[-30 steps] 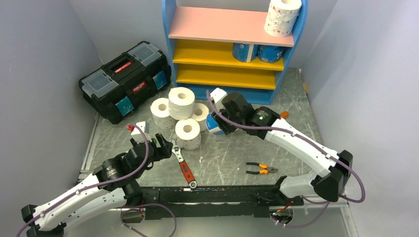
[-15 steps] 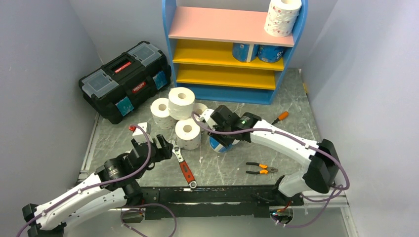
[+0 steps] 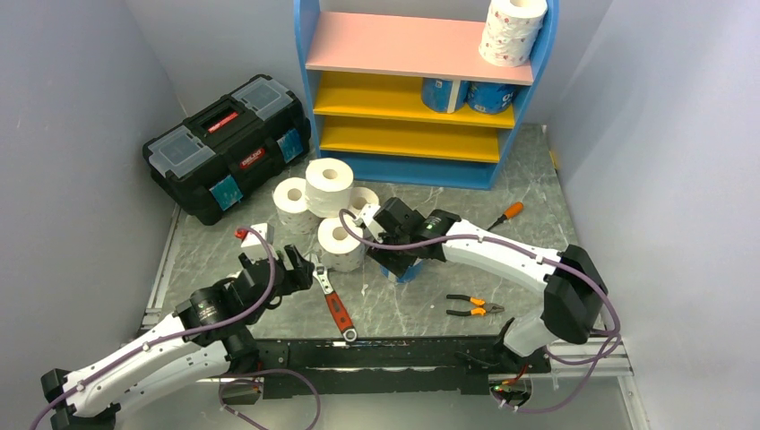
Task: Place and organize the paper towels onto the shelf
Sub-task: Place the paper towel at the center of the board.
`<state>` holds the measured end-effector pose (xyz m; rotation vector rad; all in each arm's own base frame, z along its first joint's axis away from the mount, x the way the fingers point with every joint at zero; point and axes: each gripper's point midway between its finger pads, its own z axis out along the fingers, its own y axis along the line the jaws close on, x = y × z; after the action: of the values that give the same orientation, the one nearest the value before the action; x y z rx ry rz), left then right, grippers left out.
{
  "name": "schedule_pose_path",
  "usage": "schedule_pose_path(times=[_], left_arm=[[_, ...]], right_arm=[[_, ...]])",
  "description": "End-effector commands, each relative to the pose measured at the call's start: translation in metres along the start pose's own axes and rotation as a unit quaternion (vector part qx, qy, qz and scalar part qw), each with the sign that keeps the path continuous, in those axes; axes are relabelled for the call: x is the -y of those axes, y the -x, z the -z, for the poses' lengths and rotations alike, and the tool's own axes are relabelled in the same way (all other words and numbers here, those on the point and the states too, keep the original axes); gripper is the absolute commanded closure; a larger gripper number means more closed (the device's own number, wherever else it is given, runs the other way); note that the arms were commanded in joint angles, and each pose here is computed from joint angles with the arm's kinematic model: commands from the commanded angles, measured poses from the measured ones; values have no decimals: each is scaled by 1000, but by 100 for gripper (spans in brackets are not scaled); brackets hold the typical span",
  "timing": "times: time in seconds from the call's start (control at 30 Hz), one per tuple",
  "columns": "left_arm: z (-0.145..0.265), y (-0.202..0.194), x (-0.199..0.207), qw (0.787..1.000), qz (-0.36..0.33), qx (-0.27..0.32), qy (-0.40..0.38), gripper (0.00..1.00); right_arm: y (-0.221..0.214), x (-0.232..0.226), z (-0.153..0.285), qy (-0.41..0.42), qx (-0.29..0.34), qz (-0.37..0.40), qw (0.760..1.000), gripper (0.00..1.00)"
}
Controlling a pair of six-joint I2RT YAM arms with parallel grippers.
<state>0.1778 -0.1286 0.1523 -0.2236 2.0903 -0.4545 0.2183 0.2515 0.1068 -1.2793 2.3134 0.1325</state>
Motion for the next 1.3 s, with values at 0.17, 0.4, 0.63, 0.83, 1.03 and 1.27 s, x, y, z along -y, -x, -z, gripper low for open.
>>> schedule_pose_path(times=[0.17,0.4,0.63,0.83,1.03,1.27], left_arm=[[0,1,4,1000,9,-2,-4,17],[-1,0,7,1000,8,-7,-4,17],[-1,0,6,1000,8,-7,-1,17],[-2,-1,6,1000,4,-10,3,17],[-2,-1,4,1000,4,-9,5,17],[-3,-1,5,1000,1,-10,7,17]], right_arm=[[26,-9,33,23,75,-39,996,30],[30,-7,33,14,73,-56,996,33],[35,-8,20,2,75,-66,995,34],[36,-7,6,-27,62,-60,996,35],[34,0,3,-52,60,-65,995,36],[32,-5,2,-44,57,-66,995,37]])
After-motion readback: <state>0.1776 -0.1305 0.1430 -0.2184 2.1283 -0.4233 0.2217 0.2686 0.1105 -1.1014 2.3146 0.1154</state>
